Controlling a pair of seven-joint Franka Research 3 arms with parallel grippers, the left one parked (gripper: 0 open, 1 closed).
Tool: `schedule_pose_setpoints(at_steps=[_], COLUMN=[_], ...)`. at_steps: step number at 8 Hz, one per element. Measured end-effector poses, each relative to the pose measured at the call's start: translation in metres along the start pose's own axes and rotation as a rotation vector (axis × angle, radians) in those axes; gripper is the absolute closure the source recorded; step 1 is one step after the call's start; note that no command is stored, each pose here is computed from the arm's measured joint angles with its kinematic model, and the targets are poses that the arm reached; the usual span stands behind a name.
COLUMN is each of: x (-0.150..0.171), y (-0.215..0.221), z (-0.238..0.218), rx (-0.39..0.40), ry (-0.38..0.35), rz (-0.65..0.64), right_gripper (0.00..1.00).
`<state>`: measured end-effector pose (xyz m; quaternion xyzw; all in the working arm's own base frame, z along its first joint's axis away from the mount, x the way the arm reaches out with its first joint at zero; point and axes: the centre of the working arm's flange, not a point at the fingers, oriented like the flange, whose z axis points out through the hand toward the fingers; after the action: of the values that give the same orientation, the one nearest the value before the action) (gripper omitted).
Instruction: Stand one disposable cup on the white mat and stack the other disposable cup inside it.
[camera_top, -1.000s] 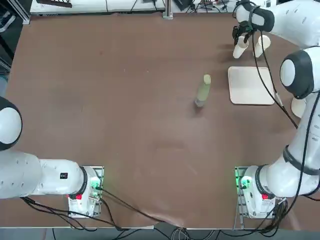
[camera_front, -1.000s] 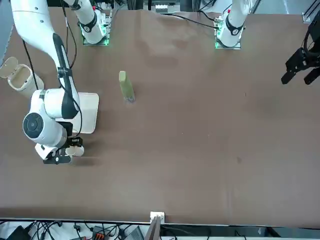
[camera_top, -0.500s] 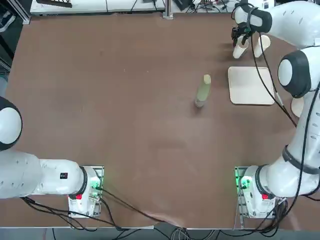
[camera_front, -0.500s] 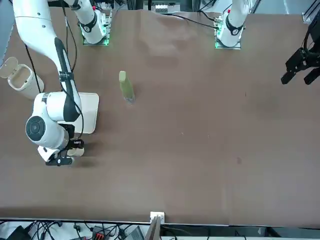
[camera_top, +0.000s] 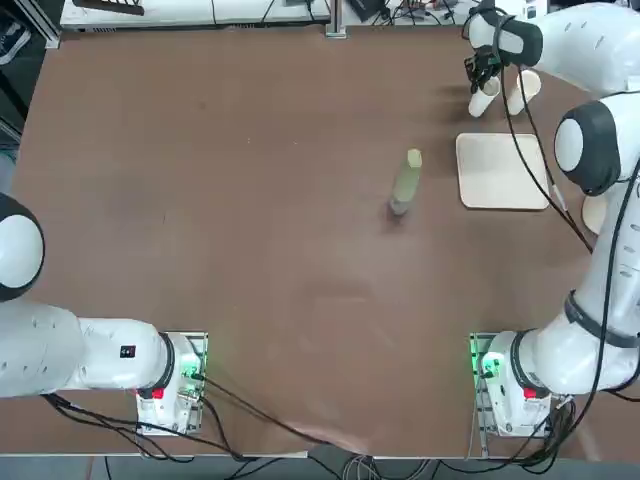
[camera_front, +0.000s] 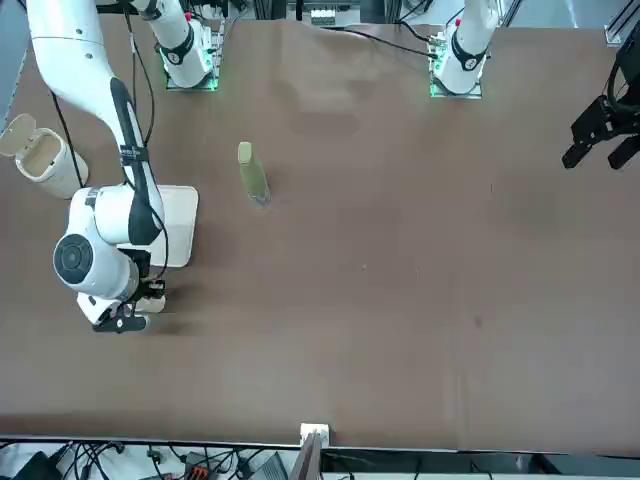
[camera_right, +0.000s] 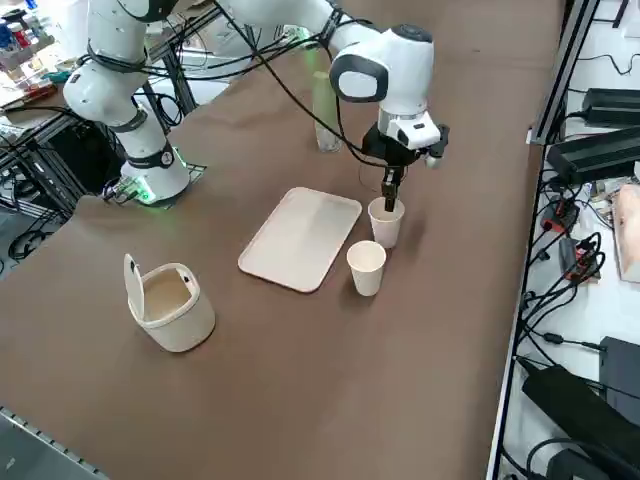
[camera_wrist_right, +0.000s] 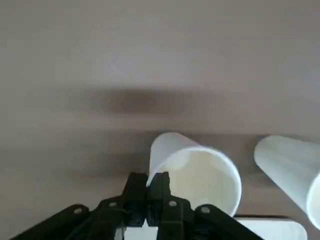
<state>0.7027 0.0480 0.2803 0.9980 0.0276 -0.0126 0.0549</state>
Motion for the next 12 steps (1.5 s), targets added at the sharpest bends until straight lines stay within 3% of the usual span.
schedule_pose_setpoints(at_steps=[3,7,12], x=[-0.006,-0.051,-0.124], y=[0.013,0.058,0.080], z=[-0.046,-0.128,-0.130], rx=[0.001,0.011,0.049], ry=[-0.021,-0.132,-0.195], rz=[0.020,0.083,0.115], right_gripper=[0.98,0.98,0.98])
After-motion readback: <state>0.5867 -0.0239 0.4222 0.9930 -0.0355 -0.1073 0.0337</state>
